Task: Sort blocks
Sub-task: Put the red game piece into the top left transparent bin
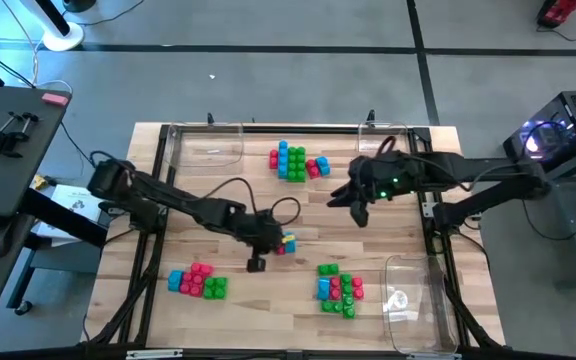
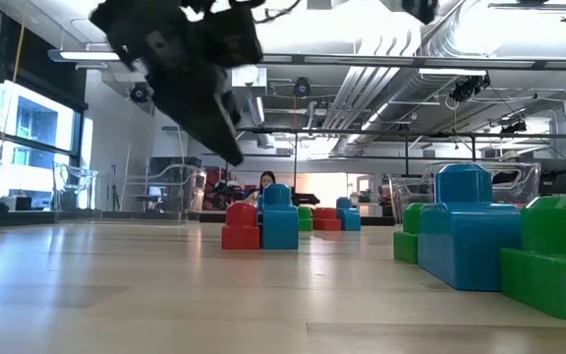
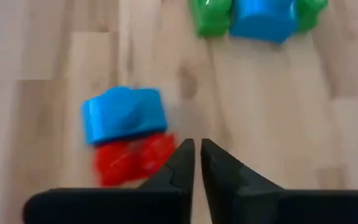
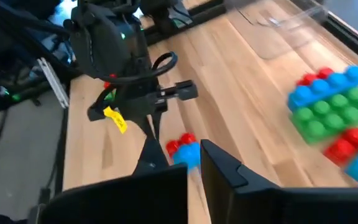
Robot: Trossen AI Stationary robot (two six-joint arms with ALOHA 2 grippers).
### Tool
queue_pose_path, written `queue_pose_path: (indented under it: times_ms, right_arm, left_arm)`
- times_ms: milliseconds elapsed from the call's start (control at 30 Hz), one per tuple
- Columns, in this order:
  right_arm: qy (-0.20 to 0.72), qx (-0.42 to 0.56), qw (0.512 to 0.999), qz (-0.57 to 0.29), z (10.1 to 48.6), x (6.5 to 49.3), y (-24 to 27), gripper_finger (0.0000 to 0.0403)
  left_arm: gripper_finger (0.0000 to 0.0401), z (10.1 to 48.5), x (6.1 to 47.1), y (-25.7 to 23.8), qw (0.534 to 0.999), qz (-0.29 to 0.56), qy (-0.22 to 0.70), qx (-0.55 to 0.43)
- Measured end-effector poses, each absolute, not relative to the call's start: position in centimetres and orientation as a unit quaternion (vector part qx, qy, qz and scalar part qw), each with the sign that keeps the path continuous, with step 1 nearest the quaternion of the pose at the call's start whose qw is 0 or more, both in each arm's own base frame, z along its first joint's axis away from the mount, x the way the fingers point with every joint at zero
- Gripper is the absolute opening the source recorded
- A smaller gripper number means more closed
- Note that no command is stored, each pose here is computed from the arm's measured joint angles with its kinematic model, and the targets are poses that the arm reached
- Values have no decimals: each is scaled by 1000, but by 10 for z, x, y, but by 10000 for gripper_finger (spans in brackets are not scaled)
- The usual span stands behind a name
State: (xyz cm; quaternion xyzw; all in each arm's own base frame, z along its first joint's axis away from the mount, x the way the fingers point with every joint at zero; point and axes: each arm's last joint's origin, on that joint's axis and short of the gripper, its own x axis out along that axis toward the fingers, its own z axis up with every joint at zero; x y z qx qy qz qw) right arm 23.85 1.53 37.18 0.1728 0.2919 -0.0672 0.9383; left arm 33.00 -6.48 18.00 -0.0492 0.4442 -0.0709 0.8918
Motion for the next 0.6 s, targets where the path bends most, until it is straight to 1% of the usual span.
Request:
queue_pose_path:
  times_ms: [167, 333, 600]
  right_arm:
    - [303, 161, 934, -94, 376, 218, 17, 2]
    - [297, 159, 937, -93, 381, 206, 16, 1]
    - [304, 156, 935, -95, 382, 199, 15, 0]
  left_arm:
    - [2, 167, 342, -65, 900, -40, 427, -76]
    - [1, 150, 346, -58, 890, -19, 449, -81]
    - [0, 145, 345, -44, 881, 9, 468, -63]
